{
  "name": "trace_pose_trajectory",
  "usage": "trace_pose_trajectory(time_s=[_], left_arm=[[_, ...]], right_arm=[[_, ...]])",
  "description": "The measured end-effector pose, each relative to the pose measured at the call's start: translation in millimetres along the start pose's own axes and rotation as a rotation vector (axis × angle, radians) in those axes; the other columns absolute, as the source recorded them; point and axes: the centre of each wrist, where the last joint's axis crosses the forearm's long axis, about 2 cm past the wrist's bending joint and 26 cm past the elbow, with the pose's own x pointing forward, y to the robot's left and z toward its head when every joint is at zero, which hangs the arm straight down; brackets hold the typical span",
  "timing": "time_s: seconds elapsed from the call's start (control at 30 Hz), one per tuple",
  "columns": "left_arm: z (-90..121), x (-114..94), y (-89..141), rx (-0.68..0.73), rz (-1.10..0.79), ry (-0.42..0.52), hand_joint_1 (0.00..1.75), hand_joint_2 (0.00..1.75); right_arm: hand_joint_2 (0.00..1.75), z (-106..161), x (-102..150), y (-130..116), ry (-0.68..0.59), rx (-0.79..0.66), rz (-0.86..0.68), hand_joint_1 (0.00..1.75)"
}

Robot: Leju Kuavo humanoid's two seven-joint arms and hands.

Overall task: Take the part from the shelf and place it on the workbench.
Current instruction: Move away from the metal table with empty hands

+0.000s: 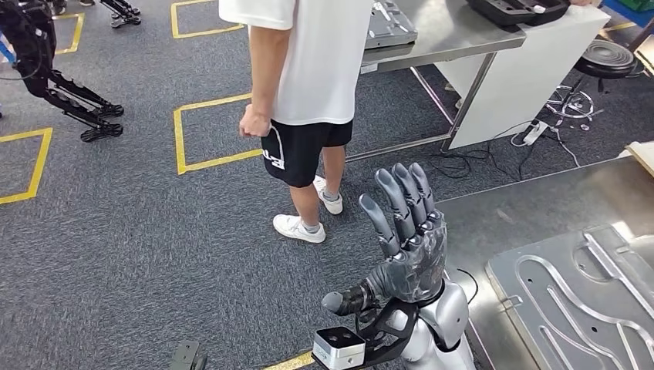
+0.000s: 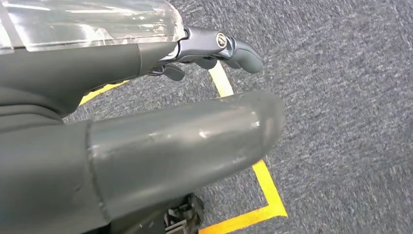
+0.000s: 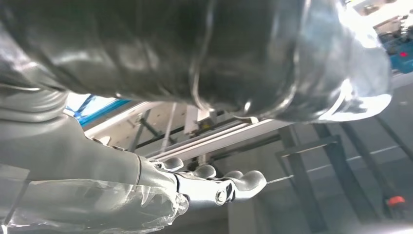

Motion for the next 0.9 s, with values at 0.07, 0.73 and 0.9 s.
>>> trace_pose_trajectory(time_s=[0.07, 0.73, 0.9], left_arm=[[-2.9, 4.5, 0.4, -0.001, 0.001, -0.012, 0.0, 0.0], [-3.8, 6.5, -1.7, -0.041, -0.019, 0.007, 0.0, 0.0], [-3.2, 5.2, -0.6, -0.037, -0.024, 0.013, 0.0, 0.0]], right_arm=[[0.0, -1.7, -0.3, 0.1, 0.0, -0.007, 0.0, 0.0], [0.0, -3.4, -1.6, 1.9, -0.009, 0.002, 0.016, 0.0], [0.0, -3.0, -1.6, 2.2, -0.007, 0.003, 0.015, 0.0]])
